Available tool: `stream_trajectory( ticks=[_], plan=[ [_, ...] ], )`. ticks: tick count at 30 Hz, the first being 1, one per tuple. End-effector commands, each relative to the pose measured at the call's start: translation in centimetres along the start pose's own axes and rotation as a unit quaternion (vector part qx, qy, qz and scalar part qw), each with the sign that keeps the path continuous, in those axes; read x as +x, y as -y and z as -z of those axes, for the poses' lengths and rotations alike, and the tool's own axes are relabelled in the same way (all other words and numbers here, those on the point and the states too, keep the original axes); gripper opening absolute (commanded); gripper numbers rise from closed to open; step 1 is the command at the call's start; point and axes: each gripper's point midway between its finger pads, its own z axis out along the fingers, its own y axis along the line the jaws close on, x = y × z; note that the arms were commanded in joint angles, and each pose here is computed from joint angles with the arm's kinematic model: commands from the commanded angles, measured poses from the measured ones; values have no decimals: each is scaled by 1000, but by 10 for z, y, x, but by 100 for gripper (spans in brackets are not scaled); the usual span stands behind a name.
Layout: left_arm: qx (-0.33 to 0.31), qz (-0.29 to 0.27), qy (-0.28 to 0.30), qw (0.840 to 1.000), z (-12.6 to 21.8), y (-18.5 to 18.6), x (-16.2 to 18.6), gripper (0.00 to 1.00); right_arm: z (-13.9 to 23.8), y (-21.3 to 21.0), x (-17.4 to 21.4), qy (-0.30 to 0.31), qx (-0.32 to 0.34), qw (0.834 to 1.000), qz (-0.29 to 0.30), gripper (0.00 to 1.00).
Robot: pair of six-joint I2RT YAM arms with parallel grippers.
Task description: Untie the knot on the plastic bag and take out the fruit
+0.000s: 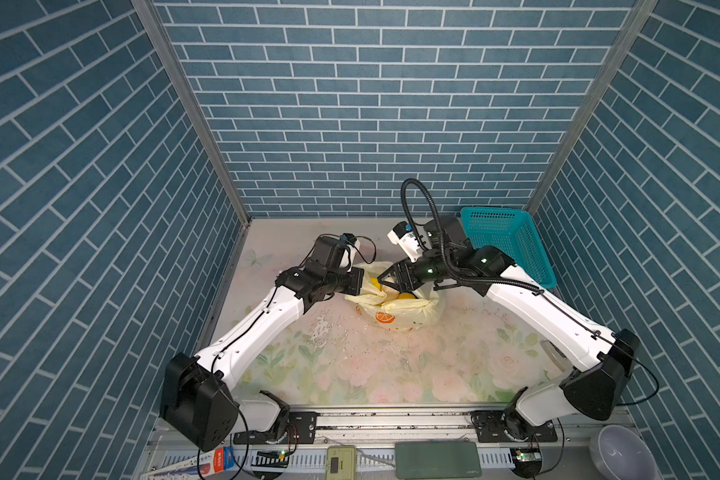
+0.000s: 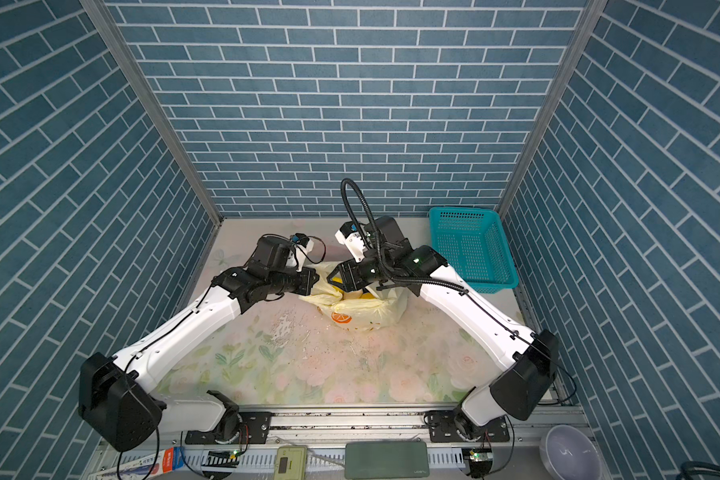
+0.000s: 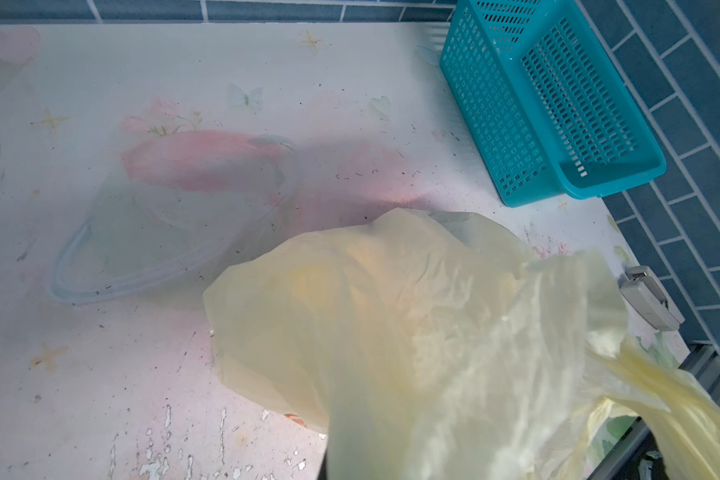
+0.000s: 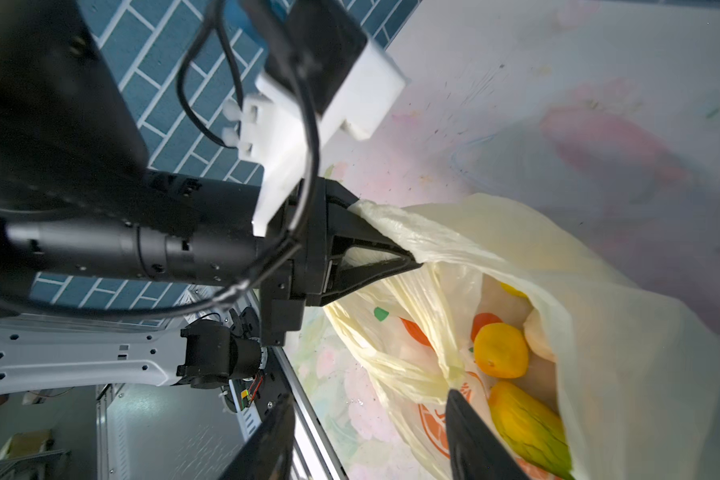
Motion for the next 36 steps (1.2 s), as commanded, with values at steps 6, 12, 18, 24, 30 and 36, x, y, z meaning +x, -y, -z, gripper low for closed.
stream_trajectory(
  ticks=[6, 12, 18, 24, 30, 36],
  plan=[
    [14, 26, 15, 999, 24, 10, -1, 0, -42, 69, 28, 5, 107, 987, -117, 41],
    [0, 29, 16, 999, 29, 5, 4, 0, -31, 145, 69, -42, 317, 933, -167, 51],
    [-77, 10, -8, 997, 45, -24, 28, 0, 54, 204, 96, -81, 508, 845, -145, 77],
    [-107, 21, -28, 994, 47, -39, 53, 0, 71, 216, 80, -78, 497, 856, -119, 84],
    [-45, 42, -6, 998, 36, -6, 38, 0, 2, 135, 88, -102, 301, 940, -122, 81],
    [-74, 36, -11, 997, 38, -11, 42, 0, -39, 101, 97, -73, 251, 959, -110, 81]
  ],
)
